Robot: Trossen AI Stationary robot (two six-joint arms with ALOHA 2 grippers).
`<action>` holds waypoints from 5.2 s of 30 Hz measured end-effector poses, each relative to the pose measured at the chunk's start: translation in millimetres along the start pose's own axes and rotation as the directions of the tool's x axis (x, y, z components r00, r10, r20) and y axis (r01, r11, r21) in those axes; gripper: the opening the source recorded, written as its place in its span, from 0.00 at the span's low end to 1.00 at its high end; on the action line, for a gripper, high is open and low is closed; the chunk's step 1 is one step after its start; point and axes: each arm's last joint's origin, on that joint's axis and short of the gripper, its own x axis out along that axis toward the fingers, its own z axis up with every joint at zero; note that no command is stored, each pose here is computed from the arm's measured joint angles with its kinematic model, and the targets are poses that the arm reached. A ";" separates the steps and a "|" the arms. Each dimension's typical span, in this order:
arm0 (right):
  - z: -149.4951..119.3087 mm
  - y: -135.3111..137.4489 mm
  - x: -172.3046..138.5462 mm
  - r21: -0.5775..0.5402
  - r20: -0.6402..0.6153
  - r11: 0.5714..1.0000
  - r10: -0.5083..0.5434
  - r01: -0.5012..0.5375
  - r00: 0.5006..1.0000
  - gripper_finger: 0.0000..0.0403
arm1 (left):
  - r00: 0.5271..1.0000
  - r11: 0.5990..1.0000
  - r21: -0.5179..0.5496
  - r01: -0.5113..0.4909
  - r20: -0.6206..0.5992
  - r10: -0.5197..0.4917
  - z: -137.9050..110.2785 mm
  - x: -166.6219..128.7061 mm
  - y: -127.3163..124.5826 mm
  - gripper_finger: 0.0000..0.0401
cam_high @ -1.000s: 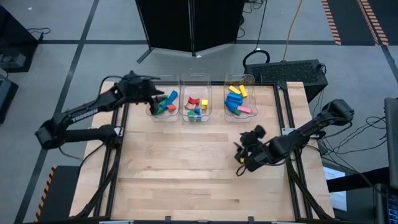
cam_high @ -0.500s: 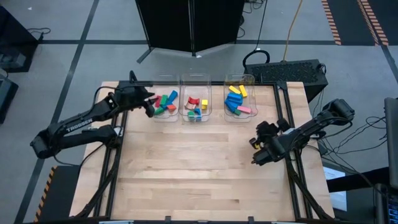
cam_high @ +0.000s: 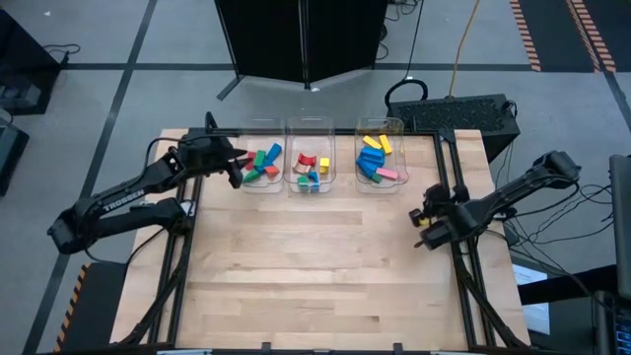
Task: Sort blocks by size
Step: Return to Home Position
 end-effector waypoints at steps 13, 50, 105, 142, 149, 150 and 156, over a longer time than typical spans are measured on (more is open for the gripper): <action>1.6 -19.8 19.4 0.284 0.186 0.958 -0.081 0.026 0.979 0.00 | 0.988 0.988 -0.003 -0.153 0.001 0.153 0.1 -0.7 4.5 0.38; 69.0 -6.0 52.4 0.374 0.207 0.920 0.040 -0.117 0.978 0.00 | 0.884 0.892 -0.254 -0.373 -0.389 0.259 -41.0 26.6 66.7 0.38; 99.1 7.8 23.0 -0.010 0.406 0.784 0.570 -0.620 0.715 0.00 | 0.992 0.992 -0.107 0.073 0.106 -0.062 4.1 -22.5 20.0 0.38; 90.2 66.9 -14.9 -0.293 0.377 0.400 0.883 -0.868 0.280 0.00 | 0.797 0.837 0.218 0.501 0.261 -0.545 15.3 -52.7 -85.7 0.38; 91.6 64.9 -9.4 -0.158 0.450 0.523 0.793 -0.837 0.410 0.00 | 0.825 0.848 0.228 0.479 0.214 -0.523 10.1 -38.9 -109.7 0.38; 91.0 65.0 -10.6 -0.208 0.447 0.531 0.799 -0.822 0.403 0.00 | 0.824 0.845 0.232 0.482 0.208 -0.527 9.5 -35.9 -113.8 0.38; 84.9 65.3 -15.1 -0.320 0.400 0.524 0.830 -0.789 0.389 0.00 | 0.804 0.829 0.231 0.510 0.215 -0.555 7.9 -19.9 -137.5 0.38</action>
